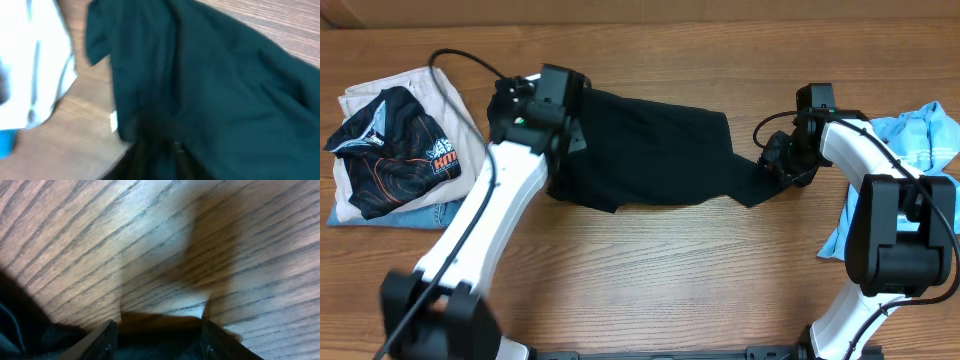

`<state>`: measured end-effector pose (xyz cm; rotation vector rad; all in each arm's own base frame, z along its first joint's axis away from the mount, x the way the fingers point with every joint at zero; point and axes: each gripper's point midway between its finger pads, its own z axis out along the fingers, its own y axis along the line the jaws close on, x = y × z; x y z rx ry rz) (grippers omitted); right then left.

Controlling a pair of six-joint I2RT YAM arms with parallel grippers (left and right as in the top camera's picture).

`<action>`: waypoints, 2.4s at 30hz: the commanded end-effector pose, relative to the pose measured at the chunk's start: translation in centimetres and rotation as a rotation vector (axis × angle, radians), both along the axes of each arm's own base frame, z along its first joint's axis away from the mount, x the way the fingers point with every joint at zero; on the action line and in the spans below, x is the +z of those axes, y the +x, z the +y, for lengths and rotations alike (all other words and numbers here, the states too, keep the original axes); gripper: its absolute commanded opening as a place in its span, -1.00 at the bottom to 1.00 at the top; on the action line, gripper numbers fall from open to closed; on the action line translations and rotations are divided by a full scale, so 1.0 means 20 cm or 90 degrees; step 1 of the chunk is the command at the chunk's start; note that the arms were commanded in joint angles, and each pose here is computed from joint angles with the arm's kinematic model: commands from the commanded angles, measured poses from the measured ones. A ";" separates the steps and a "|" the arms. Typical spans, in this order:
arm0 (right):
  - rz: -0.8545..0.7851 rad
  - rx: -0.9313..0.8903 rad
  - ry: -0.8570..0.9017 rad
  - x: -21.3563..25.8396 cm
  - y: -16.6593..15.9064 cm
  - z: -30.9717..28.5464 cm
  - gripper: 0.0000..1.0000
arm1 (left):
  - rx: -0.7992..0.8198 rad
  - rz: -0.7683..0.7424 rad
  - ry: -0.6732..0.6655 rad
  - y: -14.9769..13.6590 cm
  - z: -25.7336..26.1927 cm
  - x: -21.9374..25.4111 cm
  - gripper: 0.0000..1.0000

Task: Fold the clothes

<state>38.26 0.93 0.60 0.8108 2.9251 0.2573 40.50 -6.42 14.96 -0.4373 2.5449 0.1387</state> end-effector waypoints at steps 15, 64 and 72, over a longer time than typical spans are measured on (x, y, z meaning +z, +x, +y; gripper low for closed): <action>0.004 -0.003 -0.027 0.02 -0.03 -0.04 0.15 | -0.066 0.005 0.040 0.06 0.00 0.04 0.42; 0.019 -0.005 -0.048 0.01 -0.06 -0.07 0.15 | 0.021 0.158 -0.214 0.03 -0.01 -0.47 -0.24; 0.020 -0.005 -0.048 0.01 -0.06 -0.07 0.15 | 0.034 0.140 -0.186 0.06 0.03 -0.47 -0.31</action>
